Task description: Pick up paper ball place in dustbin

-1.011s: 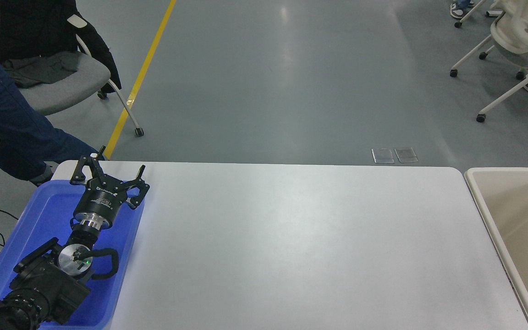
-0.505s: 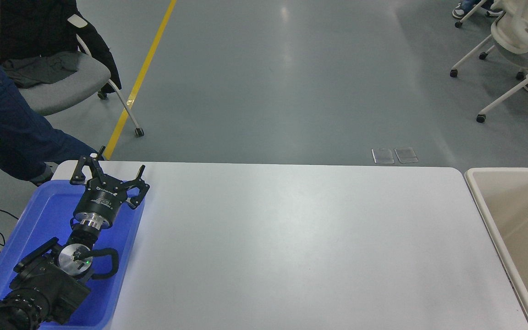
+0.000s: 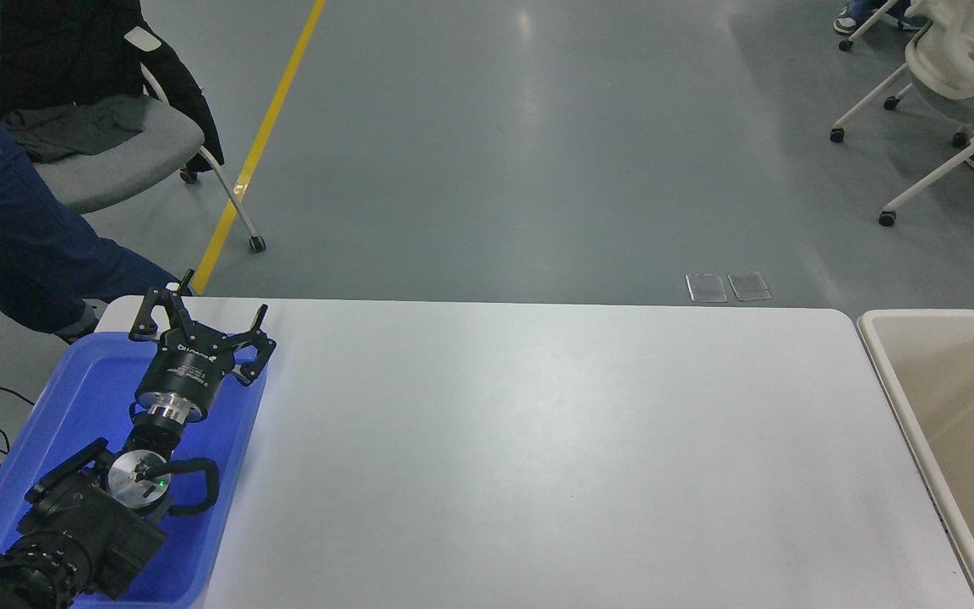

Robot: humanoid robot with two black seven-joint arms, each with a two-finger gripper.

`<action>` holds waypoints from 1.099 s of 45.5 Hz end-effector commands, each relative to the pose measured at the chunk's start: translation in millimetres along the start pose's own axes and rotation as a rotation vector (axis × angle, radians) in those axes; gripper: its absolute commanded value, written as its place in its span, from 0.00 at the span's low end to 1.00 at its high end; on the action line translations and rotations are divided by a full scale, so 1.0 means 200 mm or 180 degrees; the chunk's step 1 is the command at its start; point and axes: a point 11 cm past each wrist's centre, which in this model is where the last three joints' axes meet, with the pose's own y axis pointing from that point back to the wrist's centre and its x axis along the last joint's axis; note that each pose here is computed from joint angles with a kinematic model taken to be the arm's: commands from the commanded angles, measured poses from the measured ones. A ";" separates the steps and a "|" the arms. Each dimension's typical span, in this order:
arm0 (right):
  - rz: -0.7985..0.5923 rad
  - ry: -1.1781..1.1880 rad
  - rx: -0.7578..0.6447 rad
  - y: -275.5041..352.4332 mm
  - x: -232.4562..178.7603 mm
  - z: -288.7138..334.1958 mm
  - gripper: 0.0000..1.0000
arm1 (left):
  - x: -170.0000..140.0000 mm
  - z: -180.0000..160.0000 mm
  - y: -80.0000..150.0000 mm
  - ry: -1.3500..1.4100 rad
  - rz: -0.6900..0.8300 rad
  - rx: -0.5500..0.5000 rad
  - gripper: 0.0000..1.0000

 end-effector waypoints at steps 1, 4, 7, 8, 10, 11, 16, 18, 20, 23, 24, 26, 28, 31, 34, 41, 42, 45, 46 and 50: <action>0.0043 -0.0108 0.0038 -0.01 0.06 -0.05 1.00 | 0.00 0.00 0.00 0.0000 0.0000 0.0001 1.00; 0.0053 -0.0296 0.0067 -0.01 0.10 -0.09 1.00 | 0.00 0.00 0.00 0.0000 0.0000 0.0001 1.00; 0.0037 -0.0646 0.0049 -0.01 0.12 -0.11 1.00 | 0.00 0.00 0.00 -0.0003 -0.0001 0.0004 1.00; 0.0020 -0.0794 0.0043 -0.01 0.12 -0.12 1.00 | 0.00 0.00 0.00 0.0000 0.0000 0.0001 1.00; -0.0024 -0.1107 0.0039 -0.01 0.13 -0.14 1.00 | 0.00 0.00 0.00 0.0000 0.0000 0.0001 1.00; -0.0074 -0.1264 0.0057 -0.01 0.12 -0.16 1.00 | 0.00 0.00 0.00 0.0000 0.0000 0.0001 1.00; -0.0331 -0.1888 0.0109 0.01 0.07 -0.20 1.00 | 0.00 0.00 0.00 0.0000 0.0000 -0.0004 1.00; -0.0438 -0.2078 0.0171 0.02 0.07 -0.22 1.00 | 0.00 0.00 0.00 0.0000 0.0000 -0.0004 1.00; -0.0519 -0.2266 0.0257 0.04 0.07 -0.26 1.00 | 0.00 0.00 0.00 0.0000 0.0000 -0.0004 1.00; -0.0572 -0.2535 0.0325 0.05 0.11 -0.30 1.00 | 0.00 0.00 0.00 0.0000 0.0000 -0.0004 1.00; -0.0585 -0.2593 0.0347 0.05 0.11 -0.31 1.00 | 0.00 0.00 0.00 0.0000 0.0000 0.0001 1.00; -0.0602 -0.2705 0.0379 0.06 0.12 -0.34 1.00 | 0.00 0.00 0.00 0.0000 0.0000 -0.0004 1.00; -0.0622 -0.2854 0.0434 0.07 0.13 -0.39 1.00 | 0.00 0.00 0.00 0.0000 0.0000 -0.0004 1.00; -0.0675 -0.3257 0.0669 0.09 0.18 -0.49 1.00 | 0.00 0.00 0.00 0.0000 0.0000 -0.0004 1.00; -0.0819 -0.3561 0.1003 0.13 0.16 -0.55 1.00 | 0.00 0.00 0.00 0.0000 0.0000 -0.0004 1.00; -0.1215 -0.4236 0.1937 0.27 0.12 -0.70 1.00 | 0.00 0.00 0.00 0.0000 0.0000 -0.0004 1.00; -0.1274 -0.4317 0.2019 0.29 0.10 -0.72 1.00 | 0.00 0.00 0.00 0.0000 0.0000 -0.0004 1.00; -0.1484 -0.4544 0.2195 0.35 0.02 -0.81 1.00 | 0.00 0.00 0.00 0.0000 0.0000 -0.0004 1.00; -0.1516 -0.4621 0.2231 0.36 0.00 -0.83 1.00 | 0.00 0.00 0.00 0.0000 0.0000 -0.0004 1.00; -0.1581 -0.5041 0.2298 0.41 -0.06 -0.89 1.00 | 0.00 0.00 0.00 0.0000 0.0000 -0.0004 1.00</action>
